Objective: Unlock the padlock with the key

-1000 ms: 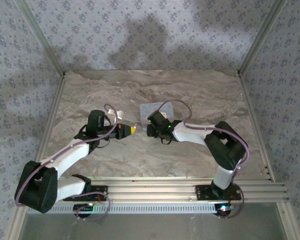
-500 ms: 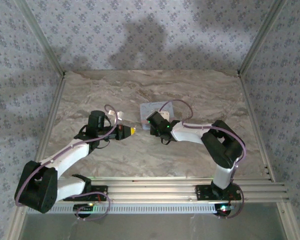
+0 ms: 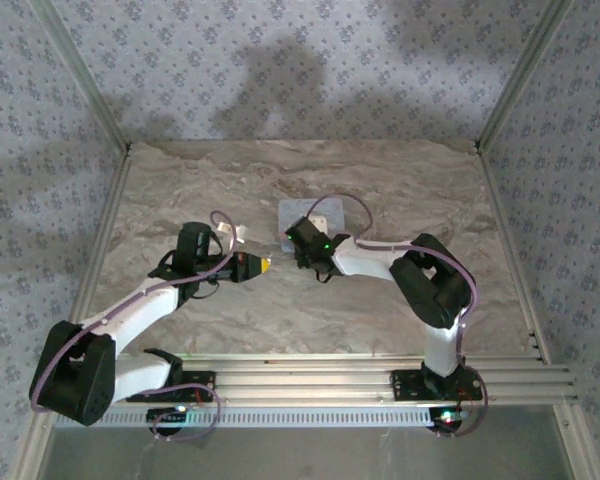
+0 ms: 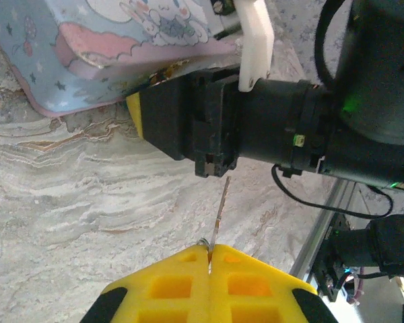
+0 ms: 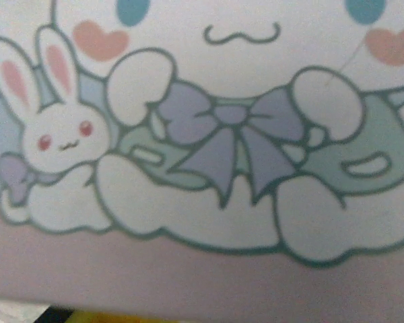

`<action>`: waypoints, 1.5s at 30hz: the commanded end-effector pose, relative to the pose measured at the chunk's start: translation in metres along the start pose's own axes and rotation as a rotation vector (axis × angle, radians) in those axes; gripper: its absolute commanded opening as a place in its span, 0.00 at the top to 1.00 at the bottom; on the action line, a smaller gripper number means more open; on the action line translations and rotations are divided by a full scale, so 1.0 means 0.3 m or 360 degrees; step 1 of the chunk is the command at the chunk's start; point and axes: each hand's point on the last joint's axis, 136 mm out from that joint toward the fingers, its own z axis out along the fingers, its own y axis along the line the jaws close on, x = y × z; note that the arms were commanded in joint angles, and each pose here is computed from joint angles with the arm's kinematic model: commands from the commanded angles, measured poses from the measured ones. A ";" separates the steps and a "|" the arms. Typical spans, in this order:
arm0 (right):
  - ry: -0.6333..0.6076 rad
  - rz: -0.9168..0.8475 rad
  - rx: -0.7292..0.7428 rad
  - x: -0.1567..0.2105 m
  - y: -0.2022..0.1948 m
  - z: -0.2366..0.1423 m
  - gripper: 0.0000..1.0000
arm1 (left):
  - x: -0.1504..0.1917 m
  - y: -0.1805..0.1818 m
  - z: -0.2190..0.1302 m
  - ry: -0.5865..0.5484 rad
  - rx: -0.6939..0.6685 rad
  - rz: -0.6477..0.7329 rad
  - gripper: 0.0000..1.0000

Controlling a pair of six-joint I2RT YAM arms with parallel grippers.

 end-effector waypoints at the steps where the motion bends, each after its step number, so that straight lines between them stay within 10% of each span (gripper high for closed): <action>1: 0.0019 -0.0083 -0.0051 -0.043 0.019 -0.046 0.85 | -0.002 0.005 0.002 0.0006 -0.0031 0.0050 1.00; 45: 0.0348 0.0219 -0.1127 -0.084 0.100 -0.313 1.00 | 0.021 0.043 0.189 -0.0006 -0.0024 0.0259 1.00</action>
